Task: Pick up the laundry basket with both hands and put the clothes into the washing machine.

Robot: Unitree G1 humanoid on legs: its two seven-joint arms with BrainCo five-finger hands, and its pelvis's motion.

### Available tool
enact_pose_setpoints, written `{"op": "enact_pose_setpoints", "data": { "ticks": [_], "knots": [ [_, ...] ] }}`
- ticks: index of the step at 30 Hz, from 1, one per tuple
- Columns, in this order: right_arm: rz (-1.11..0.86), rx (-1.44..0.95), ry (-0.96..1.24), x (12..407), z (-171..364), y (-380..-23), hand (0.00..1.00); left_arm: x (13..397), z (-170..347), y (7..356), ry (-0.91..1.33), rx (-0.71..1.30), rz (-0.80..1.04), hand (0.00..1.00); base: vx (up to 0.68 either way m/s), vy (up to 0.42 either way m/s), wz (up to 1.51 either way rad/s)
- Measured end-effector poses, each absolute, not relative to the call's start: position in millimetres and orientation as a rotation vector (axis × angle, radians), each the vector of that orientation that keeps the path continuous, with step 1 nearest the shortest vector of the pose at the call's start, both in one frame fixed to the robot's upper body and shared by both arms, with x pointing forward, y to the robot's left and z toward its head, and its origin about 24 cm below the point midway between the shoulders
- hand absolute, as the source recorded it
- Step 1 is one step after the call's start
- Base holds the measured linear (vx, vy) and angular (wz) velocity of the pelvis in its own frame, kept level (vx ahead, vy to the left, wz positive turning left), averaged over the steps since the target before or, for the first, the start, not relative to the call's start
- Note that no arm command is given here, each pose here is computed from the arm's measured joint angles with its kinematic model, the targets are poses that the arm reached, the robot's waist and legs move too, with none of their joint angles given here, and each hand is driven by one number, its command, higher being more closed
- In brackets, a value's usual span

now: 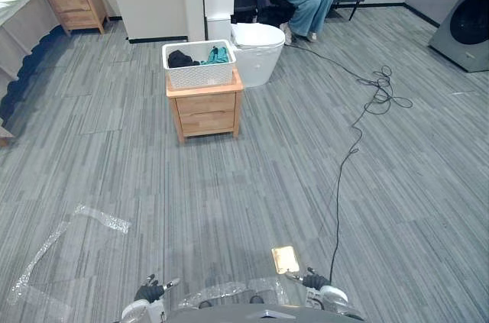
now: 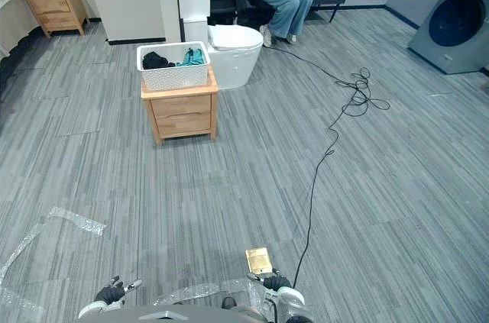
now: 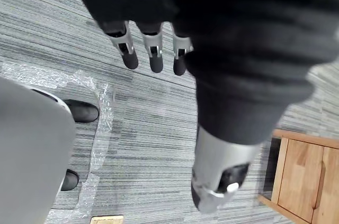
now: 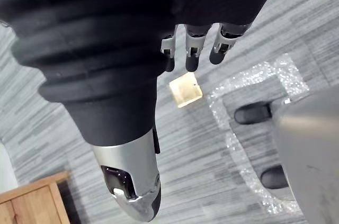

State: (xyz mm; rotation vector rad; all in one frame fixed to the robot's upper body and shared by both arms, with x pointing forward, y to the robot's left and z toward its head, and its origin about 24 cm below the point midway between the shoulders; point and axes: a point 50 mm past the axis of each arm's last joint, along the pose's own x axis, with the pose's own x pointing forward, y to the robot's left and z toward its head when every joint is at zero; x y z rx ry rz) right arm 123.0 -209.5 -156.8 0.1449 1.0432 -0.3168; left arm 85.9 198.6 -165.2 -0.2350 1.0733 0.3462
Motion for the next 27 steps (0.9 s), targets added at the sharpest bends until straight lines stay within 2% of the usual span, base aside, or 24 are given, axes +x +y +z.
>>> {"op": "enact_pose_setpoints", "data": {
  "ticks": [27],
  "knots": [
    [-0.284, 0.144, 1.071, 115.0, -161.0, -196.7, 0.00, 91.7, -164.2, 195.2, 1.065, -0.215, 0.306, 0.00, 0.00, -0.004, 0.02]
  ]
}}
